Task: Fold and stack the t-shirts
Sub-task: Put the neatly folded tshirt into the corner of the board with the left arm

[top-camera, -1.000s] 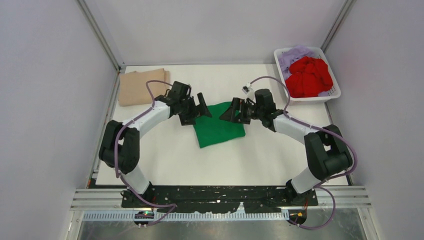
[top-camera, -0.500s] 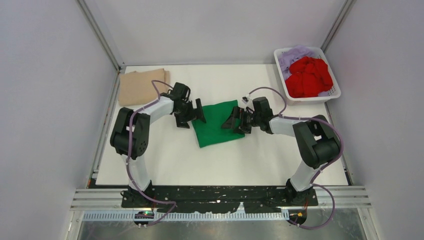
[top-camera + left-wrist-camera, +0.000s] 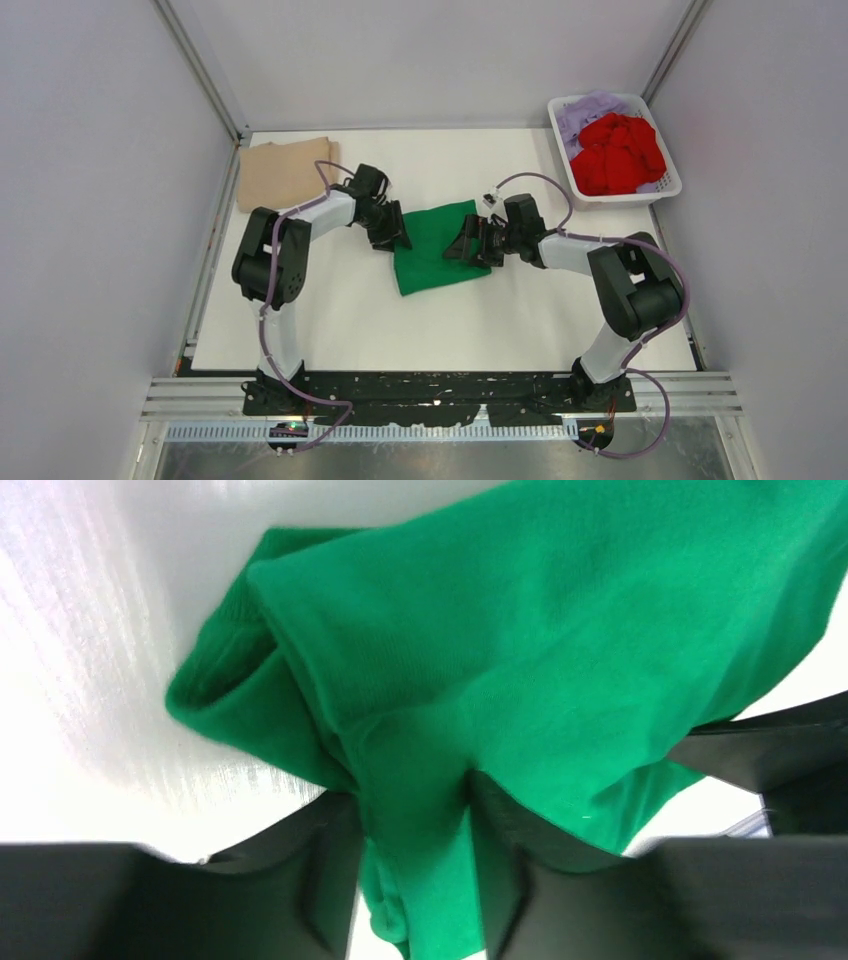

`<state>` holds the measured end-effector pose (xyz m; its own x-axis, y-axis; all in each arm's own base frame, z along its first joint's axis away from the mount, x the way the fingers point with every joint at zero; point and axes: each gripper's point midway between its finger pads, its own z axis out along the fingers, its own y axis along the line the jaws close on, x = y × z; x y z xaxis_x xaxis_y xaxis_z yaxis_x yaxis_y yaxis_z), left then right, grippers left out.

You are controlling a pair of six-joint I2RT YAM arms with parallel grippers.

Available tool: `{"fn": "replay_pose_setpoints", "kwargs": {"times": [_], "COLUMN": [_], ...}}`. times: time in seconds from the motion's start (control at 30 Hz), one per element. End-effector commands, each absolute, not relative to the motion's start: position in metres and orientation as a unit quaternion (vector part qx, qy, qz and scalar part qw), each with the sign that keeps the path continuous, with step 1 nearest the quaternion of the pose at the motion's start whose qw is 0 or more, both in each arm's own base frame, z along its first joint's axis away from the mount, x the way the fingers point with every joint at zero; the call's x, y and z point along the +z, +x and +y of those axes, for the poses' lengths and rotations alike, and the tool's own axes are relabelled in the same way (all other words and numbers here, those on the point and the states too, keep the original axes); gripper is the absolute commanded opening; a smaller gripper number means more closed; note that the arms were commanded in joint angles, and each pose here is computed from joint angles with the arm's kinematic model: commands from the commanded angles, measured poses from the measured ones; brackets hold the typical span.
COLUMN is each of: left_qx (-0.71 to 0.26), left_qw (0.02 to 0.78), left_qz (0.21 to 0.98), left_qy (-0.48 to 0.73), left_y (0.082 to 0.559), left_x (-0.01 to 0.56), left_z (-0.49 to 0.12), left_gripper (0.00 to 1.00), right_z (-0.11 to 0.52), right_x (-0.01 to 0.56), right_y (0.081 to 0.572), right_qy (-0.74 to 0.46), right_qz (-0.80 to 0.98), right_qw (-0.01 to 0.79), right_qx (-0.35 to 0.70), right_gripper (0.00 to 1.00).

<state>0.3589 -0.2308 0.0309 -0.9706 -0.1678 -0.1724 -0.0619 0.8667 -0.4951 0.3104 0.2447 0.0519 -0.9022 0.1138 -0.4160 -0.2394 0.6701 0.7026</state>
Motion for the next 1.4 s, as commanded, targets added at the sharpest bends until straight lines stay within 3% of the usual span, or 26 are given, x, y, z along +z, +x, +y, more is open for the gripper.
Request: {"fn": "replay_pose_setpoints", "kwargs": {"times": [0.0,0.07,0.1,0.27,0.43,0.73,1.0,1.37], "left_qx": [-0.236,-0.224,-0.218,-0.139,0.005,0.188,0.223,0.228], "left_qw": [0.124,0.13,0.137,0.207,0.286,0.339,0.407,0.462], "left_qz": [0.963,0.966,0.966,0.968,0.958,0.92,0.885,0.857], "left_qy": [-0.025,-0.018,-0.013,0.006,0.026,0.054,0.037,-0.002], "left_y": [0.36,0.363,0.366,0.391,0.428,0.495,0.556,0.592], "left_x": [0.027,0.029,0.032,0.057,0.096,0.144,0.198,0.248], "left_z": [-0.238,-0.234,-0.233,-0.206,-0.157,-0.087,-0.034,0.019], "left_gripper": [0.33,0.07,0.0,0.0,0.0,0.0,0.0,0.0], "right_z": [0.233,0.236,0.237,0.217,0.184,0.103,0.054,0.033], "right_x": [0.042,0.048,0.052,0.057,0.07,0.08,0.106,0.101], "right_y": [0.306,0.306,0.307,0.313,0.324,0.333,0.327,0.326], "right_qy": [-0.025,-0.028,-0.031,-0.009,0.049,0.136,0.179,0.189], "right_qz": [0.9,0.894,0.89,0.887,0.871,0.876,0.842,0.848], "right_qw": [0.219,0.224,0.23,0.269,0.326,0.416,0.499,0.493], "right_qx": [0.375,0.387,0.392,0.374,0.365,0.202,0.102,0.041], "right_gripper": [0.95,0.95,0.96,0.95,0.95,0.95,0.96,0.95]}}
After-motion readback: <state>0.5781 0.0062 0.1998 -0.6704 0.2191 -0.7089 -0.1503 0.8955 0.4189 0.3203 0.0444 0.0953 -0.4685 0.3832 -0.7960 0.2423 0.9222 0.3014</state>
